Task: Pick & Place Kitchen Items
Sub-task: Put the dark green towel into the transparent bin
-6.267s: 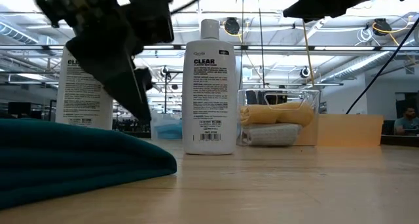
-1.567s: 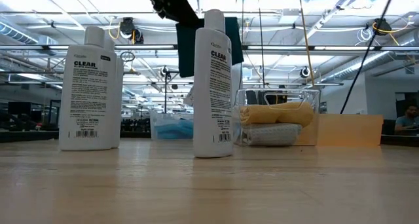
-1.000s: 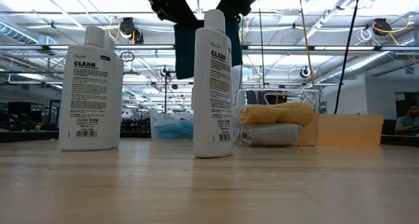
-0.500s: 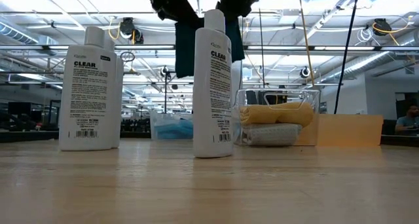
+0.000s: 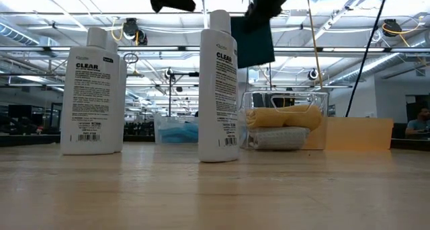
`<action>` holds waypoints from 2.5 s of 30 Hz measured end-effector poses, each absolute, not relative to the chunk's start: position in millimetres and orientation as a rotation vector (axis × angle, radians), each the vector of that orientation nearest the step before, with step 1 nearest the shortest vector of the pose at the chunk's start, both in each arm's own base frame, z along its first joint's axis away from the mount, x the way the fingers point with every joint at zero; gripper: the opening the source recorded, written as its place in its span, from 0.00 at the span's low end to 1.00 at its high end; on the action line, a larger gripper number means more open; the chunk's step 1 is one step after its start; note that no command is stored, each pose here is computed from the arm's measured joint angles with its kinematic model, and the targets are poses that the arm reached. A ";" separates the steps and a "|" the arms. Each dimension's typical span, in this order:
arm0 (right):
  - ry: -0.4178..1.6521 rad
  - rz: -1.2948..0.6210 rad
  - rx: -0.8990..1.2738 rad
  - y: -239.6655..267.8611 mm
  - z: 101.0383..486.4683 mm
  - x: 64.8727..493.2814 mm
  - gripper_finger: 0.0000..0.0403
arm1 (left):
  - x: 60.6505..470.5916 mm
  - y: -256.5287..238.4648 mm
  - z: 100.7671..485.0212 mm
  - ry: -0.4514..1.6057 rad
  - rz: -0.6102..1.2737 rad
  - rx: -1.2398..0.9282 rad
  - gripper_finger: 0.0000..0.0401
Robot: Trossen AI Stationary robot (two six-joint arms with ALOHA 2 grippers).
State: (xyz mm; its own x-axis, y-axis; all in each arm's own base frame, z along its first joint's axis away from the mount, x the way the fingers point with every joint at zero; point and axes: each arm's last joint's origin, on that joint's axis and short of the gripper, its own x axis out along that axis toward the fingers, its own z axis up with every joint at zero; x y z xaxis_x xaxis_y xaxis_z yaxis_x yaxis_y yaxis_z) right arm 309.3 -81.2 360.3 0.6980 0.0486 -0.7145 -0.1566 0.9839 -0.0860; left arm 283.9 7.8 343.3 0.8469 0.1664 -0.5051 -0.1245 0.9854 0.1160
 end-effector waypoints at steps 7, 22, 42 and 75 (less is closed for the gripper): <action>0.821 0.094 -0.210 -121.0 338.6 261.2 0.00 | 277.7 8.1 329.8 0.535 0.161 0.058 0.16; 0.662 0.377 0.032 -121.6 271.1 225.6 0.00 | 278.4 8.1 319.2 0.532 0.163 0.051 0.16; 0.711 0.266 -0.083 -127.6 249.5 235.2 0.00 | 278.4 7.8 319.2 0.526 0.180 -0.015 0.16; 0.982 -0.224 -0.391 -159.9 205.4 270.3 0.35 | 278.4 7.8 319.2 0.526 0.181 -0.022 0.16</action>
